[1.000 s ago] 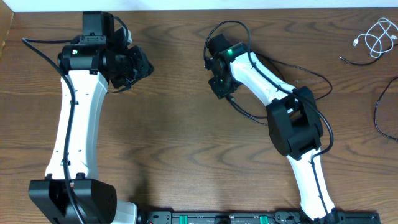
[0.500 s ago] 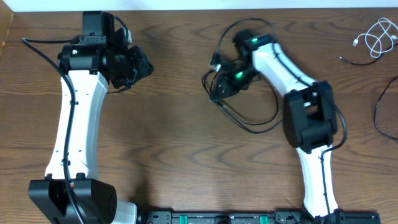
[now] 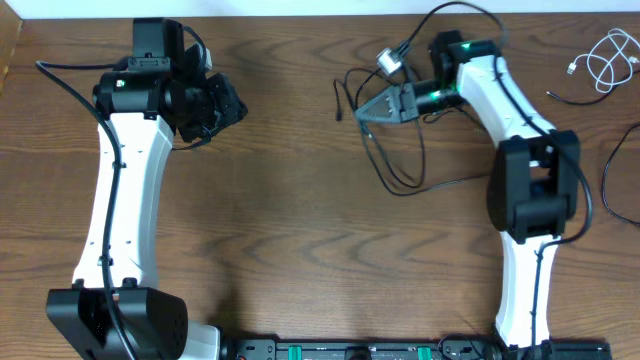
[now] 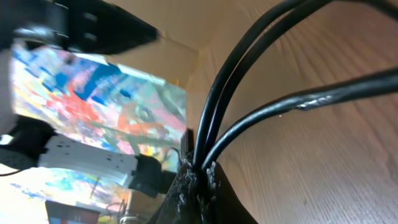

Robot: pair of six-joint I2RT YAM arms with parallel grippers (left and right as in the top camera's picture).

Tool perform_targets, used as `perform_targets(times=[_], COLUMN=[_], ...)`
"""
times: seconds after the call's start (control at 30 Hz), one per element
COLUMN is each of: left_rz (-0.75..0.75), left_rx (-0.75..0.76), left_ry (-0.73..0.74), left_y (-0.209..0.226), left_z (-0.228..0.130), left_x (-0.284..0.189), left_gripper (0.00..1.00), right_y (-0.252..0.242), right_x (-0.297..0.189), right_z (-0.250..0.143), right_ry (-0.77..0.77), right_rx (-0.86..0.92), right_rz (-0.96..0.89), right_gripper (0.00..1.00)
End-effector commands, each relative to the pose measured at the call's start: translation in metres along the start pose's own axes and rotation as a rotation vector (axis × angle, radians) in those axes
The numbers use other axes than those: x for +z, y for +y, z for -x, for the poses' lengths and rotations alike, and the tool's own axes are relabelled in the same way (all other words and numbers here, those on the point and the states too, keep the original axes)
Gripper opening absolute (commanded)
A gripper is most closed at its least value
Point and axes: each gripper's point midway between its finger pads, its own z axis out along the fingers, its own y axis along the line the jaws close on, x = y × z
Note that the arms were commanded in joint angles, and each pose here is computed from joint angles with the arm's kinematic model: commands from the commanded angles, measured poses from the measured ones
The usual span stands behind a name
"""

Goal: Untangle cables

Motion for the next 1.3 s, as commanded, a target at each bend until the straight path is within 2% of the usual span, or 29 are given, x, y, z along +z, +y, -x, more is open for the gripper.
perform_targets(times=[0.0, 0.1, 0.23, 0.37, 0.63, 0.8, 0.93, 1.07, 1.27], left_rz=[0.012, 0.009, 0.007, 0.007, 0.008, 0.007, 0.007, 0.005, 0.002], left_rx=[0.009, 0.011, 0.012, 0.012, 0.012, 0.012, 0.013, 0.015, 0.013], left_ry=[0.003, -0.002, -0.007, -0.006, -0.006, -0.006, -0.006, -0.012, -0.018], left_y=[0.003, 0.002, 0.001, 0.002, 0.002, 0.002, 0.002, 0.001, 0.000], left_z=[0.000, 0.001, 0.002, 0.002, 0.002, 0.002, 0.002, 0.003, 0.005], left_x=[0.001, 0.001, 0.001, 0.001, 0.001, 0.001, 0.001, 0.001, 0.001], left_gripper=[0.33, 0.33, 0.33, 0.33, 0.33, 0.33, 0.33, 0.33, 0.33], right_y=[0.068, 0.083, 0.098, 0.135, 0.209, 0.242, 0.268, 0.270, 0.240], right_x=[-0.032, -0.049, -0.069, -0.087, -0.165, -0.221, -0.247, -0.250, -0.264], right_z=[0.030, 0.038, 0.054, 0.070, 0.093, 0.089, 0.076, 0.067, 0.062], right_ry=[-0.111, -0.115, -0.133, -0.200, -0.480, -0.651, -0.733, -0.736, -0.722], right_rx=[-0.188, -0.249, -0.302, -0.407, -0.507, -0.517, -0.531, -0.501, -0.392], right_rz=[0.070, -0.032, -0.262, -0.425, -0.781, -1.001, -1.103, -1.130, -1.215], right_gripper=[0.01, 0.01, 0.01, 0.01, 0.01, 0.01, 0.01, 0.01, 0.01])
